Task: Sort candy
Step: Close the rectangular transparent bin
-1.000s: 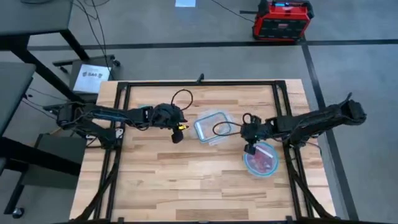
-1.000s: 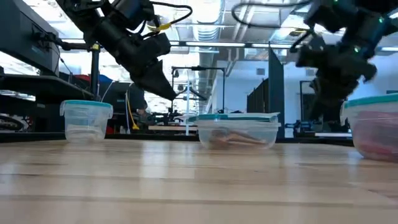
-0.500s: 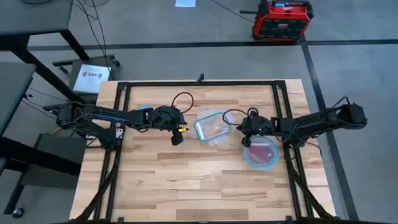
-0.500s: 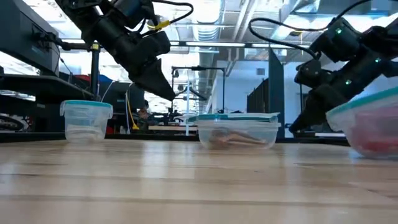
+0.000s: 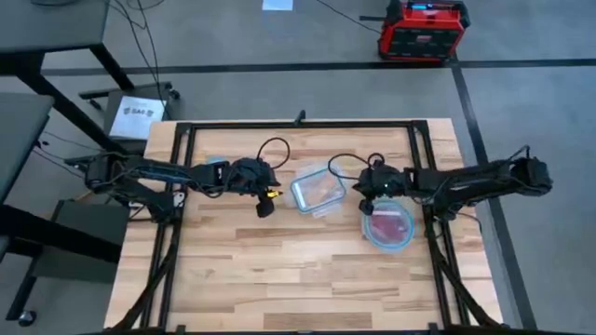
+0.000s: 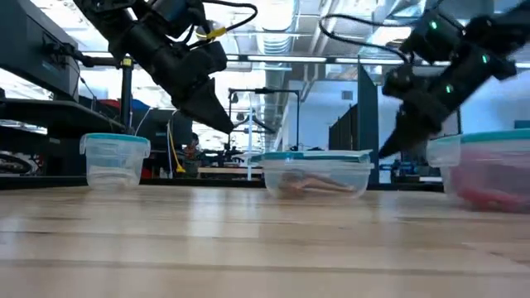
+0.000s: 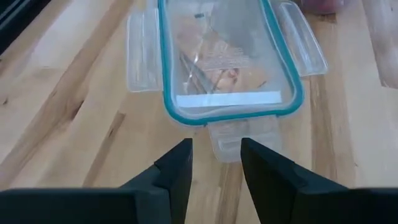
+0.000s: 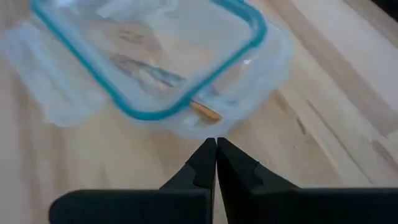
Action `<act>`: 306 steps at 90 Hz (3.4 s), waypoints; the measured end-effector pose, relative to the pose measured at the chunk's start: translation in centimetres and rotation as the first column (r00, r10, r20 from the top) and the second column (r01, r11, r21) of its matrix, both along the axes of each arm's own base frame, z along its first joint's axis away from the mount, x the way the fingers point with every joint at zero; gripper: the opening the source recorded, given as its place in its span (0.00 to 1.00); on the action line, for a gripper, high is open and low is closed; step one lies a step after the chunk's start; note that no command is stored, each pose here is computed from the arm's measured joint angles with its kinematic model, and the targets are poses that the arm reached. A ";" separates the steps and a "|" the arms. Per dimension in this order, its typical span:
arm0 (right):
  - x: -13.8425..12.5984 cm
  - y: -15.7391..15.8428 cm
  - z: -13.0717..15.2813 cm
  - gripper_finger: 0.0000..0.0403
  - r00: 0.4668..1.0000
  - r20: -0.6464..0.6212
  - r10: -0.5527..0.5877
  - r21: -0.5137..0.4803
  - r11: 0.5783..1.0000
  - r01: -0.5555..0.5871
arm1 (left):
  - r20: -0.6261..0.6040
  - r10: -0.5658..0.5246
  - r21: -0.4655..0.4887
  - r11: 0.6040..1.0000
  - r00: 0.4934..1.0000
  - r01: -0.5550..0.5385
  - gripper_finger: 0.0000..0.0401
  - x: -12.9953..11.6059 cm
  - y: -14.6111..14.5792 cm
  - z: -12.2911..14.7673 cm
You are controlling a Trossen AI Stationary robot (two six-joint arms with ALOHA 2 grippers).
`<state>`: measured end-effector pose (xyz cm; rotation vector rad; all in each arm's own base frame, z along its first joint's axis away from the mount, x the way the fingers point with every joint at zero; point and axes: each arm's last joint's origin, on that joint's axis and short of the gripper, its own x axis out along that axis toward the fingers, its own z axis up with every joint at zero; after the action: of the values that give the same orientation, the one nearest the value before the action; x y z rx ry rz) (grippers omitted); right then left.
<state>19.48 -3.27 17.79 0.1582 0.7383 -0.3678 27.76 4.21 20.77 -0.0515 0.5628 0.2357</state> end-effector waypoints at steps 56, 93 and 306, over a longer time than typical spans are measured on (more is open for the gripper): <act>-4.0 8.7 2.7 0.00 0.946 -0.322 0.030 0.398 0.911 0.107 | -0.034 -0.014 0.017 1.000 0.999 0.015 0.31 -0.2 0.0 -0.2; -5.7 3.2 2.4 0.00 0.872 -0.398 -0.284 0.054 0.942 0.331 | -0.020 -0.016 0.022 1.000 1.000 0.016 0.31 -0.1 0.0 -0.1; 1.3 2.4 -6.5 0.00 0.969 0.065 -0.239 -0.124 0.962 0.245 | -0.009 -0.035 0.036 0.999 0.999 0.036 0.31 0.0 -0.3 0.0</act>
<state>20.74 -0.87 11.27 0.1330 0.6449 -0.6424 27.80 3.92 20.78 -0.0052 0.5674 0.2118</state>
